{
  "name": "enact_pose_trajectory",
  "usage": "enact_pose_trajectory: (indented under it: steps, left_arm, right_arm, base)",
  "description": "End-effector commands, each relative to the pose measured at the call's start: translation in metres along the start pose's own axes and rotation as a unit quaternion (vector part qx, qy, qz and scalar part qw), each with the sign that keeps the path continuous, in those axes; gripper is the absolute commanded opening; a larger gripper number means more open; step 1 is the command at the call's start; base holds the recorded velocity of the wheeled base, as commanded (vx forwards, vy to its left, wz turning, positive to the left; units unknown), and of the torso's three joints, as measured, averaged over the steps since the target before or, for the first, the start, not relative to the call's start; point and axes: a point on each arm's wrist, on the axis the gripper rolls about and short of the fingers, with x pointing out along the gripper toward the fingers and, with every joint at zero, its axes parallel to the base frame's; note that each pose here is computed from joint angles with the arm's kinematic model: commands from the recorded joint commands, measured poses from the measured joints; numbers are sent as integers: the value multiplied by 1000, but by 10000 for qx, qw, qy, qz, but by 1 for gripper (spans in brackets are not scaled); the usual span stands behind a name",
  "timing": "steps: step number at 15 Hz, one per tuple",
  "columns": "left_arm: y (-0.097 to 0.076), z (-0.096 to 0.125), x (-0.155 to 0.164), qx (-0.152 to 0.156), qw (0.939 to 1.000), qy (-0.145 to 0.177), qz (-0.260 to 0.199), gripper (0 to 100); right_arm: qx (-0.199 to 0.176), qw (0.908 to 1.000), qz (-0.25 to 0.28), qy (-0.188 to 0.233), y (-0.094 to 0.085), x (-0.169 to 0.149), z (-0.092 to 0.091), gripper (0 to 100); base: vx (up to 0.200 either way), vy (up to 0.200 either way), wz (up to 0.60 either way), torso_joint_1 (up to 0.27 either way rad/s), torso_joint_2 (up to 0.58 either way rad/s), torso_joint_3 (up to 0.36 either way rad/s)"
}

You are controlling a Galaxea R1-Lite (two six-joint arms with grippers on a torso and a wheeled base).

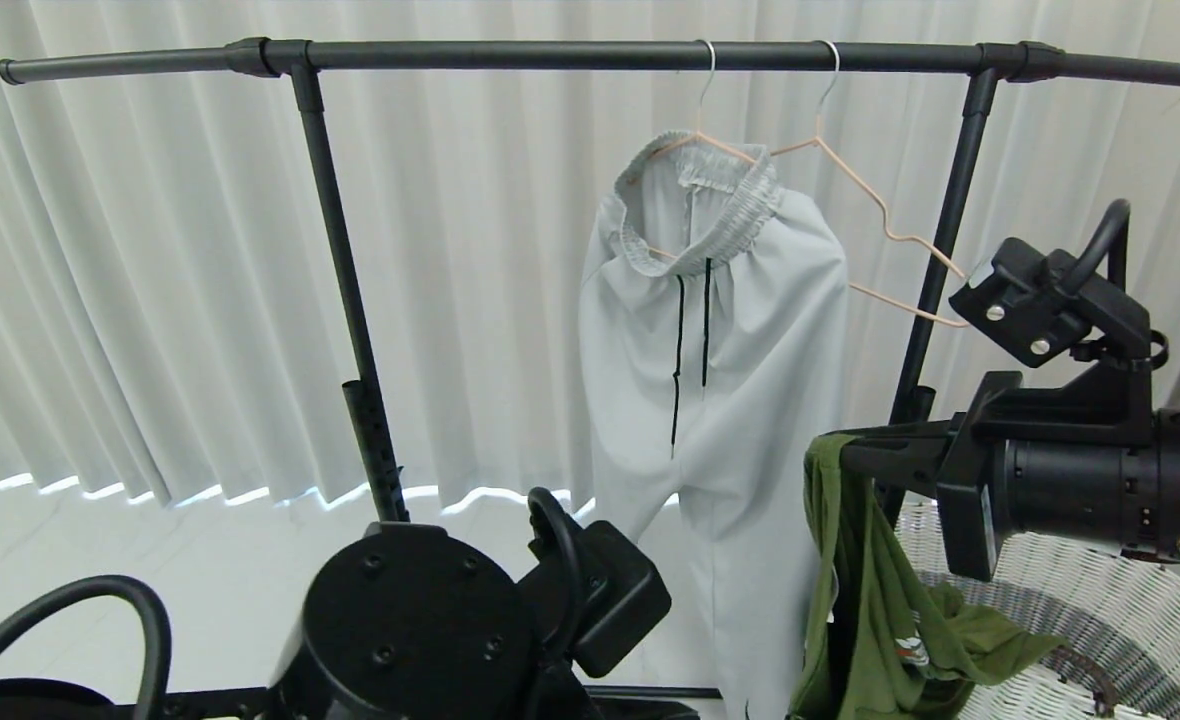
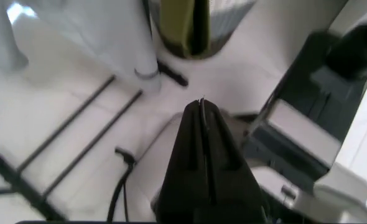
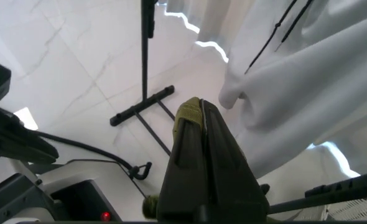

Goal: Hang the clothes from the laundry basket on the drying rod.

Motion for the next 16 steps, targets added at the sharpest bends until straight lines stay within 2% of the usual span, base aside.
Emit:
enact_pose_trajectory:
  steps: [1, 2, 5, 7, 9, 11, 14, 16]
  left_arm:
    - [1, 0, 3, 5, 10000, -60, 6, 0]
    - [0, 1, 4, 30, 9999, -94, -20, 100]
    - [-1, 0, 10, 53, 10000, -48, -15, 100]
    - [-1, 2, 17, 49, 9999, -160, -42, 100]
    - [3, 3, 37, -5, 9992, -396, -32, 100]
    - [10, 6, 57, -134, 9990, -409, 73, 100]
    - [25, 23, 90, -431, 9972, -524, 309, 100]
    - [27, 27, 105, -661, 9954, -555, 417, 100]
  right_arm:
    - [-16, 10000, 22, -2, 1, 1, 1, 0]
    - [-48, 10000, 66, -3, 3, 1, 1, 0]
    - [-97, 9998, 160, -97, 8, -3, 4, 0]
    - [-123, 9995, 213, -183, 11, -3, 5, 0]
    - [-150, 9991, 288, -261, 14, -4, 7, 0]
    - [-172, 9988, 335, -323, 17, -8, 9, 0]
    - [-208, 9981, 418, -410, 21, -13, 11, 0]
    - [-204, 9980, 424, -433, 21, -16, 11, 0]
  base:
    - [0, 0, 0, 0, 0, 0]
    - [0, 0, 0, 0, 0, 0]
    - [0, 0, 0, 0, 0, 0]
    - [0, 0, 0, 0, 0, 0]
    - [0, 0, 0, 0, 0, 0]
    - [0, 0, 0, 0, 0, 0]
    - [0, 0, 0, 0, 0, 0]
    - [0, 0, 0, 0, 0, 0]
